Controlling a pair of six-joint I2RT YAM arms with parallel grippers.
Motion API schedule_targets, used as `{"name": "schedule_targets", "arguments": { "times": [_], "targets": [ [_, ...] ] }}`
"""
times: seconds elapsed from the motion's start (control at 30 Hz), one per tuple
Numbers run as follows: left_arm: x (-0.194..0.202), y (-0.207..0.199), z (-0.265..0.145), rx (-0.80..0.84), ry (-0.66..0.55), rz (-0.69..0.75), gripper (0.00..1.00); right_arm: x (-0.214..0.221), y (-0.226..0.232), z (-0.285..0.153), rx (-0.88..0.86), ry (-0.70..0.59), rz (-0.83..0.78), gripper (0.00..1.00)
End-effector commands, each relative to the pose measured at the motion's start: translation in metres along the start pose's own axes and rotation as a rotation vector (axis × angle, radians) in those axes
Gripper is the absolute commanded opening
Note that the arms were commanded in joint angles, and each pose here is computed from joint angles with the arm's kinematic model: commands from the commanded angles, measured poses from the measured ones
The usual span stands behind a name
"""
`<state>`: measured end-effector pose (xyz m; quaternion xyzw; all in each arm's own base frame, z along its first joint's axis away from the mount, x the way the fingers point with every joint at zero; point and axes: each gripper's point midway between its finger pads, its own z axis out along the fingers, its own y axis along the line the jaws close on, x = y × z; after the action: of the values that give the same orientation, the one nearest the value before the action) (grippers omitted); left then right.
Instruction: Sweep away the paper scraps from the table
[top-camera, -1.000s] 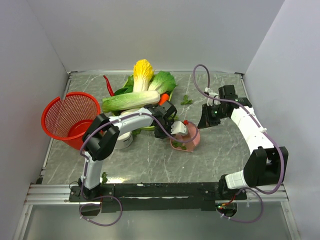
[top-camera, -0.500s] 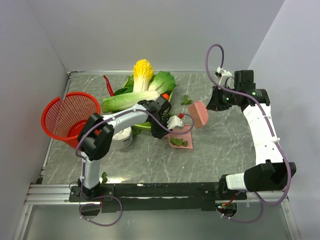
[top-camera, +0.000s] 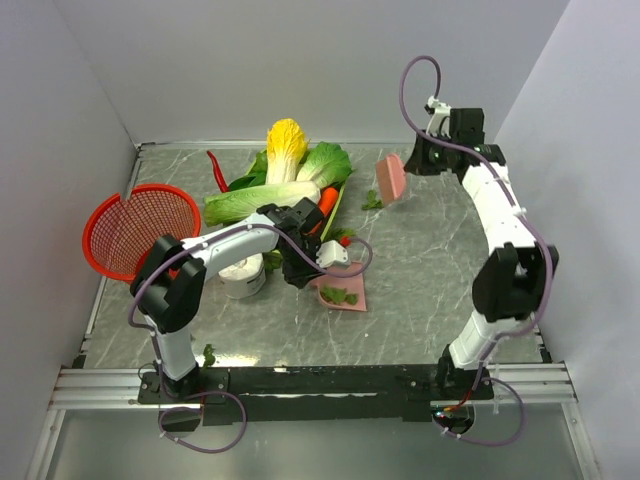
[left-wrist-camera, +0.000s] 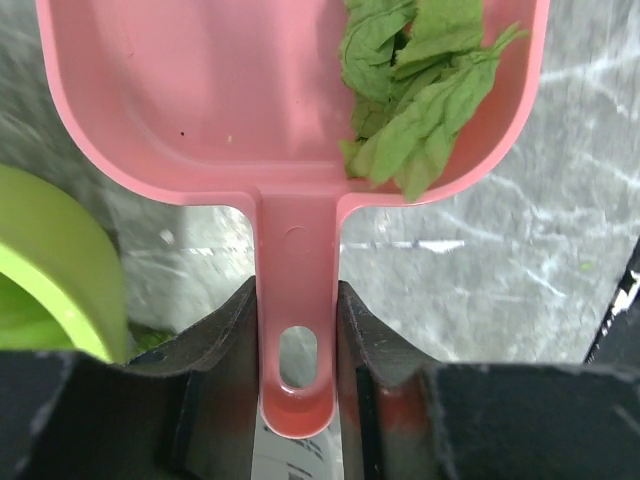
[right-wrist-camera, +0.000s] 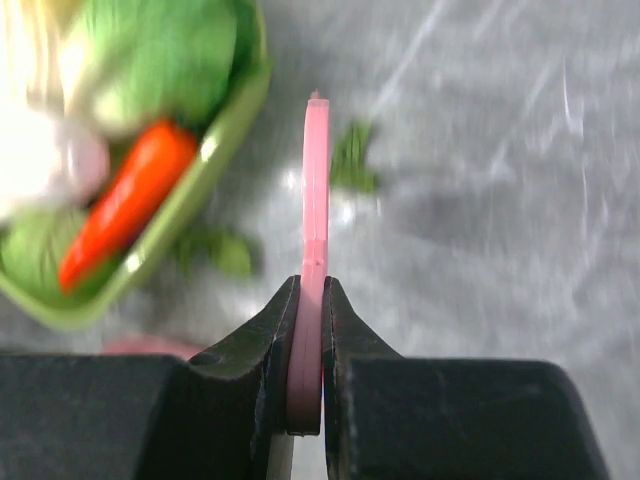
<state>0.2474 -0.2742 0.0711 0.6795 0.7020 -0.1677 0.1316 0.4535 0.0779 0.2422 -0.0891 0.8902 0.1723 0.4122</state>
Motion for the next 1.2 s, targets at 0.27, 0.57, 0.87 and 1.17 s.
{"name": "schedule_targets", "arguments": {
  "times": [0.27,0.57,0.87,1.17],
  "targets": [
    [0.01,-0.006,-0.025,-0.026,0.012,0.007,0.01,-0.03,-0.024,0.094,0.008,-0.058,0.071,0.0],
    [0.013,0.005,-0.025,-0.063,-0.006,0.005,0.01,0.049,-0.017,0.034,0.056,0.099,0.106,0.0],
    [0.013,0.008,-0.014,-0.058,-0.033,0.014,0.01,0.129,0.028,-0.082,-0.007,0.174,-0.011,0.0],
    [0.014,0.012,-0.012,-0.054,-0.018,0.034,0.01,0.096,0.017,-0.127,0.165,0.004,-0.171,0.0]
  ]
}}
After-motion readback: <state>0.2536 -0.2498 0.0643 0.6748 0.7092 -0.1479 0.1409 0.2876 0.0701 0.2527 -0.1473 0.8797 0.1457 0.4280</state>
